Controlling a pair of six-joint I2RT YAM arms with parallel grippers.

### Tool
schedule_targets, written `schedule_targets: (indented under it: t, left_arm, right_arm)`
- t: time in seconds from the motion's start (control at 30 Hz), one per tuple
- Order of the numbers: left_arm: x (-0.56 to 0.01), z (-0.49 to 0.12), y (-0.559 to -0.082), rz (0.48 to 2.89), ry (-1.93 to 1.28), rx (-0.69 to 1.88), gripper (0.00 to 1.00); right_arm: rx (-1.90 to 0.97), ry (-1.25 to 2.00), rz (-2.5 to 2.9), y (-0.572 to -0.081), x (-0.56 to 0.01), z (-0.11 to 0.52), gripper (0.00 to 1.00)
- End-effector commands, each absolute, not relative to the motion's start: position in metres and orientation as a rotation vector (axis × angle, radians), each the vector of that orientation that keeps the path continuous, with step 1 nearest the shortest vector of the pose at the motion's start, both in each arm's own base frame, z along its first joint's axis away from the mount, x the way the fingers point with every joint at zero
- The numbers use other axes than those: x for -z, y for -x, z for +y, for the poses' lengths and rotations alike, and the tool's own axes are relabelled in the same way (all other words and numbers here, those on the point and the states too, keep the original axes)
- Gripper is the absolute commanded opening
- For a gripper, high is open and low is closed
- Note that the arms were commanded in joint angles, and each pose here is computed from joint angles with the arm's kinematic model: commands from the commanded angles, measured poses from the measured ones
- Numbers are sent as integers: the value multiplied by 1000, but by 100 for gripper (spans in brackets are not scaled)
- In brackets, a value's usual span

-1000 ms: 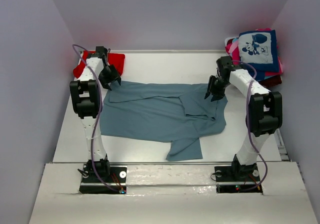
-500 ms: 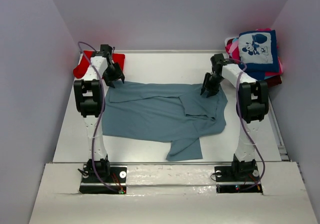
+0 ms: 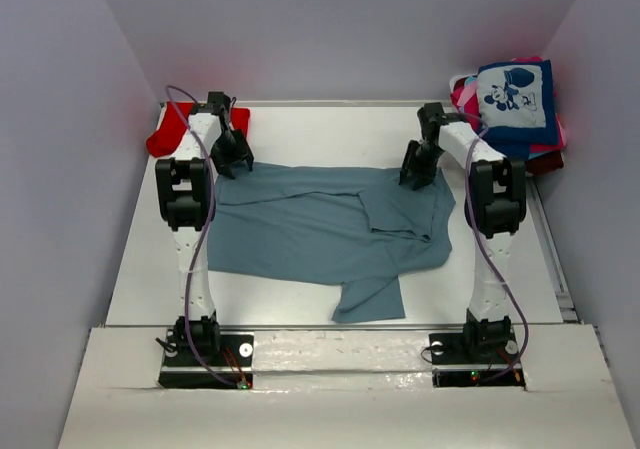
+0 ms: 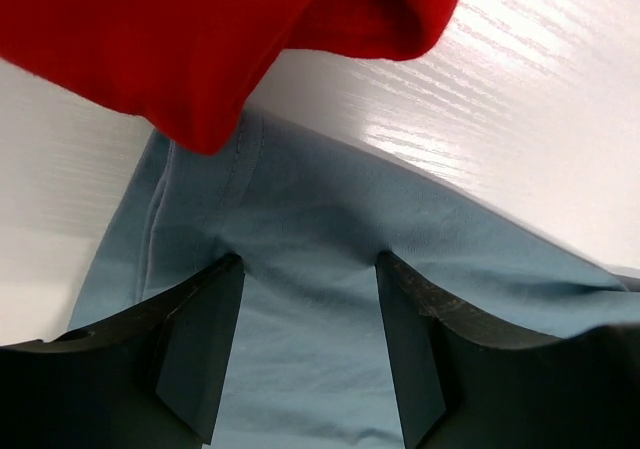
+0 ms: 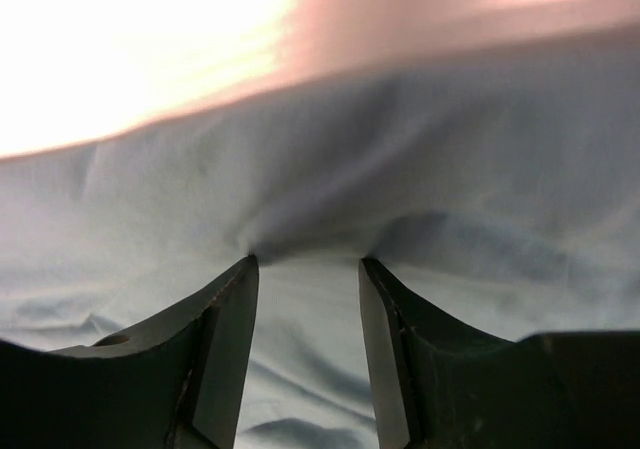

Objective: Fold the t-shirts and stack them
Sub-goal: Fold the flattened tshirt in 1/3 of the way

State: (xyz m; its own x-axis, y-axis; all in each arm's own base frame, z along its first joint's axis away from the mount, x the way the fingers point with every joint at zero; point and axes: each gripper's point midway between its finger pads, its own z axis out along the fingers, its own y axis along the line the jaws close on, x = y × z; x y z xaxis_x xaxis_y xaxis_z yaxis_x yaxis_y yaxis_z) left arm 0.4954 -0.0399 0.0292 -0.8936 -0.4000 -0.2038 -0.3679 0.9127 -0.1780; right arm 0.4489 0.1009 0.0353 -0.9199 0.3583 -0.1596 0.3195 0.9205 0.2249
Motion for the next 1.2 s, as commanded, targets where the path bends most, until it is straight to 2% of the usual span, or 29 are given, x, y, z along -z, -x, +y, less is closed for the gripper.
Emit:
schedule_targets:
  t: [0.0, 0.2, 0.3, 0.67, 0.9, 1.1, 1.17]
  left_arm:
    - [-8, -34, -507, 2838, 586, 164, 68]
    - [-3, -20, -519, 2803, 639, 178, 68]
    - [-2, -20, -523, 2793, 643, 181, 68]
    - [-21, -21, -555, 2649, 667, 228, 69]
    - [-91, -23, -565, 2483, 601, 253, 76]
    - [-152, -41, -552, 2391, 547, 294, 78]
    - [-165, -42, -543, 2383, 539, 265, 78]
  right_arm:
    - [-259, -539, 2899, -463, -26, 91, 52]
    - [-284, -539, 2911, -483, -10, 92, 53]
    - [-282, -554, 2923, -490, -2, 88, 57]
    - [-420, -477, 2744, -553, -29, 87, 69]
    - [-471, -397, 2603, -557, -95, 90, 80]
    - [-522, -358, 2507, -537, -168, 94, 82]
    - [-531, -367, 2519, -523, -173, 94, 82]
